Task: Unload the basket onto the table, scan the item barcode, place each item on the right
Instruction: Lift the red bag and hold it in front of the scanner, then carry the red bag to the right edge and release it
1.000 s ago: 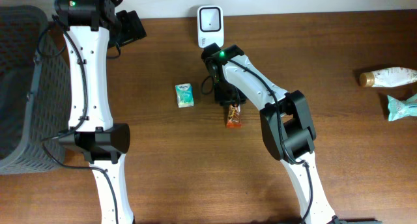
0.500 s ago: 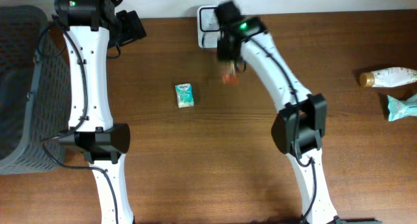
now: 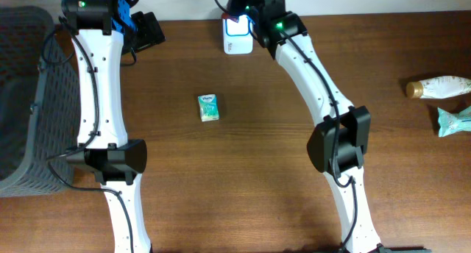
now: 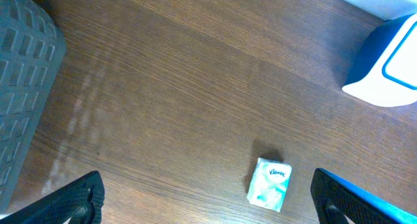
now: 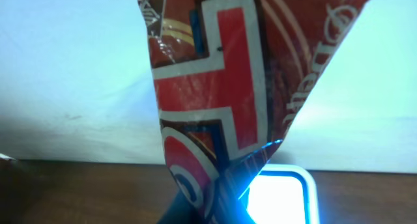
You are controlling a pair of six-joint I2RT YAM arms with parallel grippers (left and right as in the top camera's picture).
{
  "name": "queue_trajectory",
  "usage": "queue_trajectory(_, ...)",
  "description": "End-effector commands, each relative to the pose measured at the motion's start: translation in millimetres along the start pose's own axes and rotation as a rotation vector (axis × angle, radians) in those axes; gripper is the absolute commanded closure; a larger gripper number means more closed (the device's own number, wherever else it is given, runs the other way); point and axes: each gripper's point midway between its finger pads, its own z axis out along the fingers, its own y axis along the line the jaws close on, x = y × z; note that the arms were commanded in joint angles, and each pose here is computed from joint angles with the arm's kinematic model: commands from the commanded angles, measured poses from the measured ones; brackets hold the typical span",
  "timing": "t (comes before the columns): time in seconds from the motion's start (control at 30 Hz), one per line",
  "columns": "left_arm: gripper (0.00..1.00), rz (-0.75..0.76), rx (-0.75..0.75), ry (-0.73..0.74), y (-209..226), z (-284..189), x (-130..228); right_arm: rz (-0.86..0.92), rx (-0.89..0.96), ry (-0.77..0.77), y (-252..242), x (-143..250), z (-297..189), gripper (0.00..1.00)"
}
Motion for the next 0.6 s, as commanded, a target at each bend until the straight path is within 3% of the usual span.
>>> queue_trajectory(0.0,0.01,0.0,-0.007,-0.012,2,-3,-2,0.006,0.01,0.061,-11,39,24,0.96)
queue_trajectory(0.2,0.01,0.0,-0.007,-0.012,2,-3,-2,0.005,0.1,0.07,-34,46,27,0.96)
queue_trajectory(0.4,0.01,0.0,-0.007,-0.012,2,-3,-2,0.033,0.208,0.1,-79,17,-4,0.96)
queue_trajectory(0.57,0.01,0.0,-0.007,-0.012,2,-3,-2,0.048,0.671,0.094,-197,-28,-91,0.96)
